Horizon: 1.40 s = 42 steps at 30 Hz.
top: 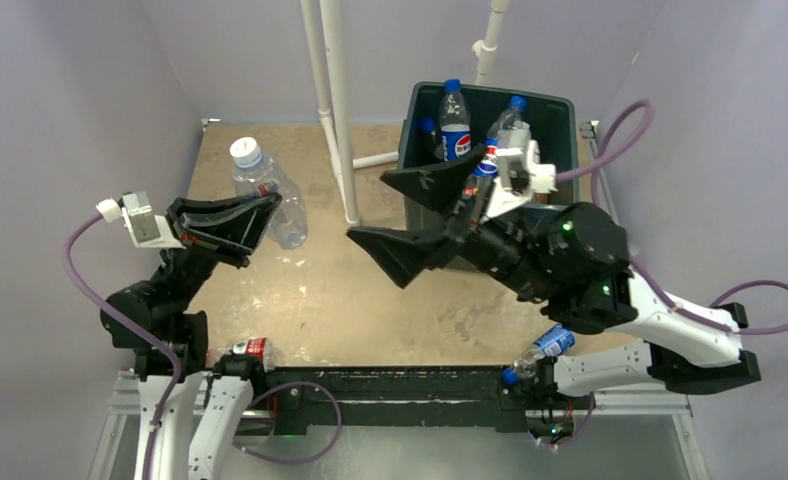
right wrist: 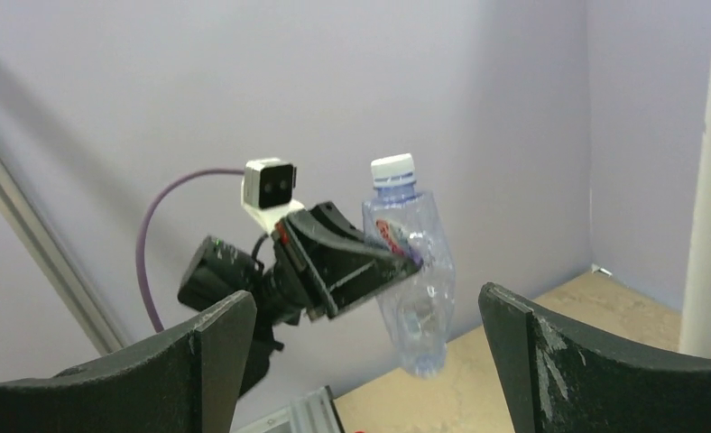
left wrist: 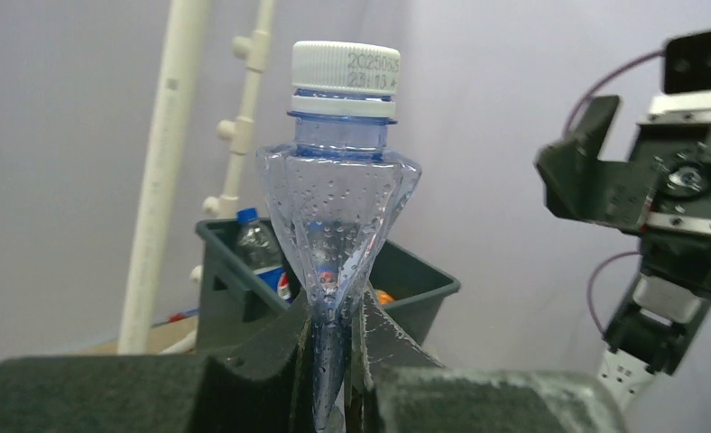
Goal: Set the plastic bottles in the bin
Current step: Place the plastic bottle in the trash bin.
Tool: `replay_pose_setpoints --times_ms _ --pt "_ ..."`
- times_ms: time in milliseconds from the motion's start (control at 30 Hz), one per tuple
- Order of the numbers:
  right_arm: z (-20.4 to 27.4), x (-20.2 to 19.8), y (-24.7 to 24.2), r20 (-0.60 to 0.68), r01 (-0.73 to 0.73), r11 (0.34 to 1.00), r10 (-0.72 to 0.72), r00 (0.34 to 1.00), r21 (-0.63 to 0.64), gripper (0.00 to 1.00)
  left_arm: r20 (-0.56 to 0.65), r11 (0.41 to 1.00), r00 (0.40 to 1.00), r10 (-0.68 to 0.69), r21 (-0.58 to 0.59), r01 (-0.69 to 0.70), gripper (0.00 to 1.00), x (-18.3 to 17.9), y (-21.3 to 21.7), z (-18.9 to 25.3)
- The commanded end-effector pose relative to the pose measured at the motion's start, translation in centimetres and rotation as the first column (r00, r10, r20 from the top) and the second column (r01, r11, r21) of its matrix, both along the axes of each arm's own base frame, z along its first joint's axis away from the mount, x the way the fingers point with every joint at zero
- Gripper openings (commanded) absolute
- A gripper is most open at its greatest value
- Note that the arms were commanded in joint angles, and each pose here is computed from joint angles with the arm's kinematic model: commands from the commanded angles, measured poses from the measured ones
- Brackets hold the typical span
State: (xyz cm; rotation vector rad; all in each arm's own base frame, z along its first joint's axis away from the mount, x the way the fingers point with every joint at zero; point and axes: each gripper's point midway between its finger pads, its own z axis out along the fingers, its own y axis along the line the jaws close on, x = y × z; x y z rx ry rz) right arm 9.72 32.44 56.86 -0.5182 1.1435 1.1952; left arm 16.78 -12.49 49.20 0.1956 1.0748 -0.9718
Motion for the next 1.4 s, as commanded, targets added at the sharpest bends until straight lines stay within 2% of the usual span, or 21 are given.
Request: replay_pose_setpoints --times_ms 0,67,133,233,400,533,633,700,733,833,867,933,1000,1033,1133,1200,1300,1367 --pt "-1.1 1.6 4.0 -0.027 0.056 0.993 -0.059 0.998 -0.107 0.99 0.156 0.975 0.964 -0.216 -0.008 0.22 0.0 -3.2 -2.1 0.4" --pt "-1.0 2.9 5.4 -0.052 0.111 0.984 -0.119 0.991 -0.137 0.99 0.191 0.96 0.943 -0.274 -0.013 0.281 0.0 -4.2 -2.5 -0.3" --pt "-0.9 3.8 6.3 -0.051 0.154 0.976 -0.163 0.985 -0.153 0.99 0.203 0.958 0.937 -0.285 0.029 0.286 0.0 -4.8 -2.8 -0.6" --pt "-0.3 4.2 7.8 -0.022 0.159 0.974 -0.165 0.986 -0.162 0.98 0.161 0.962 0.949 -0.27 0.08 0.26 0.0 -4.5 -3.3 -1.6" --pt "-2.0 5.0 11.1 -0.023 0.154 0.958 -0.164 0.986 -0.24 0.95 0.124 0.961 0.957 -0.261 0.123 0.246 0.0 -4.0 -3.7 -3.7" --pt "-2.8 5.7 12.0 -0.033 0.165 0.95 -0.18 0.983 -0.264 0.84 0.135 0.958 0.955 -0.266 0.145 0.246 0.0 -4.5 -3.9 -3.7" --pt "-2.8 6.0 12.0 -0.039 0.168 0.952 -0.183 0.982 -0.256 0.71 0.141 0.958 0.954 -0.265 0.155 0.243 0.0 -4.7 -4.0 -3.7" --pt "-2.7 5.9 12.0 -0.041 0.161 0.956 -0.176 0.984 -0.247 0.54 0.139 0.957 0.954 -0.265 0.156 0.243 0.0 -4.7 -4.0 -3.8" --pt "-2.8 5.9 12.1 -0.04 0.156 0.956 -0.171 0.984 -0.249 0.45 0.136 0.959 0.956 -0.26 0.157 0.238 0.0 -4.7 -4.0 -3.9" --pt "-2.8 5.8 12.1 -0.043 0.149 0.955 -0.166 0.985 -0.256 0.04 0.127 0.966 0.964 -0.233 0.149 0.213 0.0 -4.5 -3.7 -3.9" --pt "-2.8 5.7 11.9 -0.047 0.148 0.956 -0.165 0.985 -0.255 0.0 0.118 0.97 0.969 -0.217 0.14 0.2 0.08 -4.3 -3.5 -3.9" --pt "-2.3 5.6 11.1 -0.049 0.149 0.96 -0.165 0.985 -0.238 0.0 0.098 0.979 0.979 -0.178 0.115 0.166 0.48 -3.7 -3.0 -3.6" --pt "-1.4 5.7 9.6 -0.042 0.176 0.96 -0.189 0.981 -0.219 0.0 0.065 0.989 0.99 -0.126 0.087 0.121 0.78 -2.9 -2.4 -3.2" --pt "-0.5 5.9 8.3 -0.039 0.203 0.959 -0.215 0.976 -0.198 0.0 0.051 0.992 0.994 -0.101 0.077 0.097 0.89 -2.6 -2.1 -3.0" --pt "2.4 7.0 2.4 -0.008 0.346 0.927 -0.351 0.936 -0.144 0.0 0.016 0.998 0.999 -0.028 0.055 0.027 0.96 -1.7 -1.2 -2.6" --pt "3.8 8.0 -1.9 0.007 0.458 0.881 -0.46 0.888 -0.123 0.0 0.004 0.999 1.0 0.009 0.039 -0.009 0.98 -1.1 -0.7 -2.5" --pt "4.4 9.7 -8.4 -0.005 0.65 0.748 -0.657 0.754 -0.132 0.0 -0.007 0.999 0.999 0.032 0.014 -0.032 0.99 -0.5 -0.3 -2.8" --pt "4.1 10.6 -12.3 0.007 0.768 0.624 -0.776 0.631 -0.143 0.0 -0.027 0.999 0.998 0.051 -0.006 -0.051 0.99 0.3 0.0 -3.4"
